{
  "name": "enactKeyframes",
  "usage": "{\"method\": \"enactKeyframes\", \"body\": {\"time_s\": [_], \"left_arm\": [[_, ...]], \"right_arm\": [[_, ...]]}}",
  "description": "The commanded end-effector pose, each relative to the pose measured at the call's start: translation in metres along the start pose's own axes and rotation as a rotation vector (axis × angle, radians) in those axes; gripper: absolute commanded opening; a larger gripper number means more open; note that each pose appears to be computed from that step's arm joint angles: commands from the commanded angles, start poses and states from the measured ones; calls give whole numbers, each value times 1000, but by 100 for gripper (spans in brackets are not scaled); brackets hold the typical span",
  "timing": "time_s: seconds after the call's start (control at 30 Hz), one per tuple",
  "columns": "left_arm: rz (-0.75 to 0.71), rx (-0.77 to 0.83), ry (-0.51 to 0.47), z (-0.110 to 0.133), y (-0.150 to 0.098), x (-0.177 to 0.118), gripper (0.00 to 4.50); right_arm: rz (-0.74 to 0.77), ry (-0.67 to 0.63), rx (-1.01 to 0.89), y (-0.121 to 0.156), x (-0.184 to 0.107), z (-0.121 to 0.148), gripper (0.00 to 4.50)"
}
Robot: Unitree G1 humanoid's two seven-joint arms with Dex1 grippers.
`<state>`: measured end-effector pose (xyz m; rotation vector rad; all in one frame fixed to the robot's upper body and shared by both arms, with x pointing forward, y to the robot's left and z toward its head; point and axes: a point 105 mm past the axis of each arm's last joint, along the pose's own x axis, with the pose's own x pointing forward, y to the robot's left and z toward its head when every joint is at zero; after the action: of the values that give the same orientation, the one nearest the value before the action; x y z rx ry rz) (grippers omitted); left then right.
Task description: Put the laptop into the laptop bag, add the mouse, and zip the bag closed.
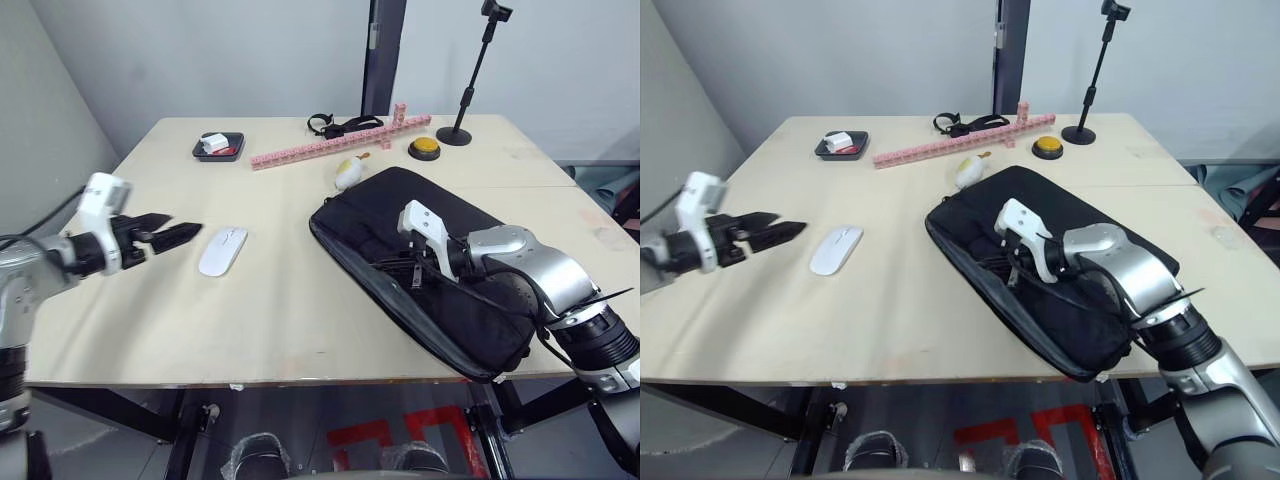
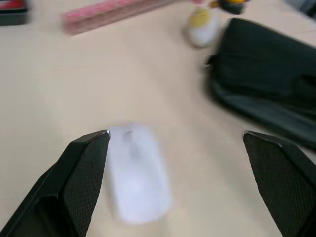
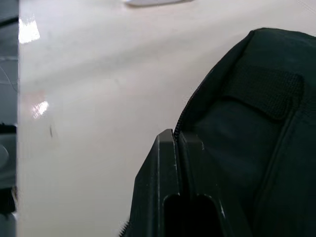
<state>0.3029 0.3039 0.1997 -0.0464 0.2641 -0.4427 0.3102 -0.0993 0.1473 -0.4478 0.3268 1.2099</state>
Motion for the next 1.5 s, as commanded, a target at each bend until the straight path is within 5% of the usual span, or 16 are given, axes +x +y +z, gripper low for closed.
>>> {"method": "enactKeyframes", "body": {"time_s": [0.03,0.27,0.4,0.63,0.87,1.17,1.5], "left_arm": [[138,212,-11,11,25,-22,450],[31,154,20,20,45,-61,450],[40,193,-10,38,49,-72,450],[69,249,36,49,60,-92,450],[64,279,97,48,65,-93,450],[37,233,118,24,63,-85,450],[56,201,107,12,69,-78,450]], "right_arm": [[6,-33,-80,-3,-7,8,61],[33,-100,-85,-16,-76,33,308],[-147,-63,-47,-50,-133,41,439],[-390,135,-11,-83,-221,9,445],[-452,281,32,-89,-255,-23,445],[-473,316,78,-92,-262,-56,445],[-505,295,41,-95,-251,-57,445]]}}
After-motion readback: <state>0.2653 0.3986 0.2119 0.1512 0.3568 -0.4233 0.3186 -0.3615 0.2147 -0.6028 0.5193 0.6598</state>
